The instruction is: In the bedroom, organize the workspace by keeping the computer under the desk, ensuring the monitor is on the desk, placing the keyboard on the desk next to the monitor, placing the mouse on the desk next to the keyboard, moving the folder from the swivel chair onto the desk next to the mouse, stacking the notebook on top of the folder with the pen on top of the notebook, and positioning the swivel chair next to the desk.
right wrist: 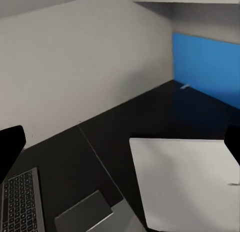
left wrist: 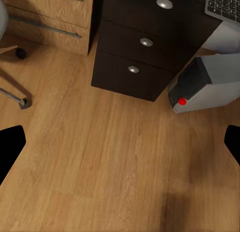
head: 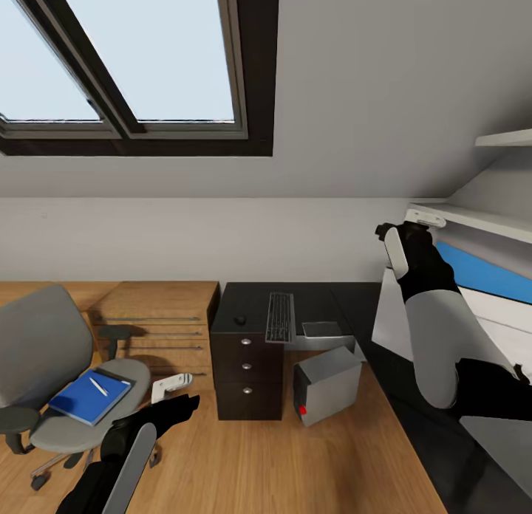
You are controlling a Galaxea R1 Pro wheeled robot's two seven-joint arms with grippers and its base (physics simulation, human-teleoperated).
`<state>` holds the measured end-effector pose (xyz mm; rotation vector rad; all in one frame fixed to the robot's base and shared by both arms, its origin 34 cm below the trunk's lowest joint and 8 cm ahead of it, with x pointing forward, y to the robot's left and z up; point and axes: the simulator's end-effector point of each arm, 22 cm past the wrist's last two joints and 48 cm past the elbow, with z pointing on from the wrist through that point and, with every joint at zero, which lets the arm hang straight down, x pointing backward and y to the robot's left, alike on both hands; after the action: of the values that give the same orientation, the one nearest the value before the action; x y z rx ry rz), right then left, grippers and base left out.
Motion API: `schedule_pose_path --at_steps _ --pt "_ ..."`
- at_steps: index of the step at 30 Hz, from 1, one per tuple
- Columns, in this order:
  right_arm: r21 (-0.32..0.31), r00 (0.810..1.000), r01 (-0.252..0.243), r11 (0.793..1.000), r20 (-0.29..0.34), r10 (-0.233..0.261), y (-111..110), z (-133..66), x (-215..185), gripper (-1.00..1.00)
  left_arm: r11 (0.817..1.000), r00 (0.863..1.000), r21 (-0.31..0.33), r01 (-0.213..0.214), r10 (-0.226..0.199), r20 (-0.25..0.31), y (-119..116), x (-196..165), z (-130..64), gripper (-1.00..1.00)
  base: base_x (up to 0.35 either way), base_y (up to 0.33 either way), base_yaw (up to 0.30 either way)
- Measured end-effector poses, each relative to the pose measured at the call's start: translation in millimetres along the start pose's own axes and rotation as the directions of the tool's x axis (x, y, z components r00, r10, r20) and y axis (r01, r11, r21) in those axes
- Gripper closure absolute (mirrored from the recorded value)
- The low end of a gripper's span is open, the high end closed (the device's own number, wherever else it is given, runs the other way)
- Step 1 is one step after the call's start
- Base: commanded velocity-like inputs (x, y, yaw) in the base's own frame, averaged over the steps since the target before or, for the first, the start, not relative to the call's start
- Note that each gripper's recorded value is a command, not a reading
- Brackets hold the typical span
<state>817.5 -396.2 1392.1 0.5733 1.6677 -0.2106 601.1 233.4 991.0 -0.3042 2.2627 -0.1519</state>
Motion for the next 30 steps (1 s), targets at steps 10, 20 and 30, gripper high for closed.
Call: schedule_pose_path --at_steps 10,20,30 --pt "-0.013 1.0 -0.01 1.0 0.013 0.01 8.0 -6.9 -6.9 -1.0 1.0 1.0 0.0 -0.001 0.001 -0.004 0.0 1.6 0.6 -1.0 0.225 0.0 0.0" --pt "-0.009 1.0 -0.006 1.0 0.007 0.006 6.4 -6.3 -0.6 -1.0 1.0 1.0 -0.004 -0.001 0.001 -0.011 1.2 4.6 2.0 -1.0 0.295 0.0 0.0" --pt "-0.004 1.0 -0.004 1.0 0.005 0.004 3.8 -4.9 0.9 -1.0 1.0 0.998 -0.017 -0.005 0.004 -0.059 4.8 24.4 11.2 -1.0 0.101 0.0 0.0"
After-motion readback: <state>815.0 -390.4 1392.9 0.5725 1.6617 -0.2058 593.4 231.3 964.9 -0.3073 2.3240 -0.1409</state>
